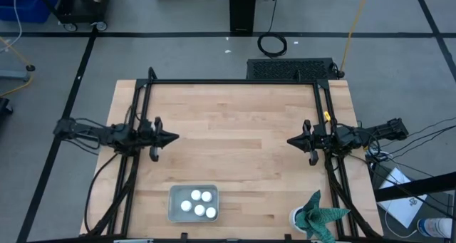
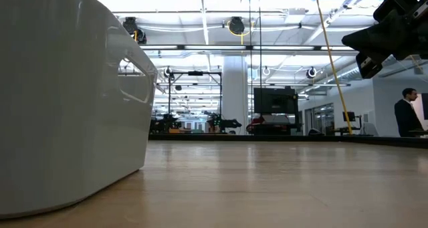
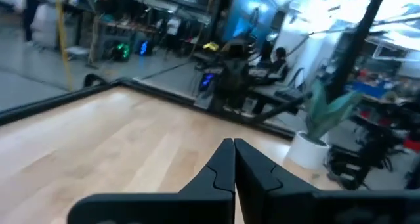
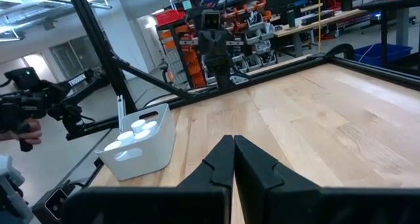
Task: Pick and place pill bottles into a basket
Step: Return to Home Position
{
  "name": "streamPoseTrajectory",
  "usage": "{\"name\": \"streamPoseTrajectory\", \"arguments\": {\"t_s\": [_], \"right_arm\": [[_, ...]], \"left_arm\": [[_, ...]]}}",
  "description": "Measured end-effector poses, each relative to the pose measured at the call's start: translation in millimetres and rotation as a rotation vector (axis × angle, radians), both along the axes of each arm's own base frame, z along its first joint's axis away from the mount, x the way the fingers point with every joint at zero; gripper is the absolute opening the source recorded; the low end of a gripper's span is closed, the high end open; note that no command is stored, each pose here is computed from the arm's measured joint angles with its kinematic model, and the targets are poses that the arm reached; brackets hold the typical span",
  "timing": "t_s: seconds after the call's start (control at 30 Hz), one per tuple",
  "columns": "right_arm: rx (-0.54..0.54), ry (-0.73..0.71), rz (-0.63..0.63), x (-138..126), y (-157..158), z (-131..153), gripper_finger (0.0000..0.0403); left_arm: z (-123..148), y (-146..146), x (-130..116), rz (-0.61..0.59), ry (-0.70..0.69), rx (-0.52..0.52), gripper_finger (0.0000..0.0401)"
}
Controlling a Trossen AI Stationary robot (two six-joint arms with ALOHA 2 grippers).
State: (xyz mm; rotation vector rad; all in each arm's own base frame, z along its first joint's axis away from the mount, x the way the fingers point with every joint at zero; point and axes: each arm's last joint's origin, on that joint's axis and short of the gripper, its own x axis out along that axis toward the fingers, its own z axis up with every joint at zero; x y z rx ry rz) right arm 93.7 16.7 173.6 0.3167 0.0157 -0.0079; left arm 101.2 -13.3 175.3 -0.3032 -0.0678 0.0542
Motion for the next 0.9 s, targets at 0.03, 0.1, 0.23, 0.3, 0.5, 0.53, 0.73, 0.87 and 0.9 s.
{"name": "streamPoseTrajectory", "arguments": {"t_s": [0.03, 0.1, 0.23, 0.3, 0.5, 0.53, 0.73, 0.87, 0.9], "right_arm": [[0.000, 0.001, 0.000, 0.0, 0.0, 0.0, 0.0004], [0.000, 0.001, 0.000, 0.0, 0.0, -0.1, 0.0004], [0.000, 0.000, 0.000, 0.0, 0.0, 0.0, 0.0004], [0.000, 0.001, 0.000, 0.0, 0.0, -0.1, 0.0004], [0.000, 0.000, 0.000, 0.0, 0.0, 0.0, 0.0004], [0.000, 0.000, 0.000, 0.0, 0.0, 0.0, 0.0004], [0.000, 0.000, 0.000, 0.0, 0.0, 0.0, 0.0004], [0.000, 0.000, 0.000, 0.0, 0.0, 0.0, 0.0004], [0.000, 0.000, 0.000, 0.0, 0.0, 0.0, 0.0004]], "left_arm": [[-0.7, -0.6, -0.4, -0.013, -0.012, 0.004, 0.0003], [-0.4, -1.2, -0.6, -0.023, -0.002, 0.023, 0.0005], [-5.1, -2.2, -0.1, -0.045, 0.034, 0.034, 0.0010], [-8.8, -2.2, -0.1, -0.045, 0.071, 0.038, 0.0010], [-9.7, -2.1, -0.2, -0.042, 0.081, 0.032, 0.0011], [-9.9, -2.1, -0.1, -0.041, 0.083, 0.025, 0.0012], [-9.2, -2.2, -0.1, -0.044, 0.075, 0.015, 0.0012], [-8.1, -2.2, -0.1, -0.044, 0.064, 0.013, 0.0012], [-8.1, -2.2, -0.1, -0.044, 0.064, 0.013, 0.0012]]}}
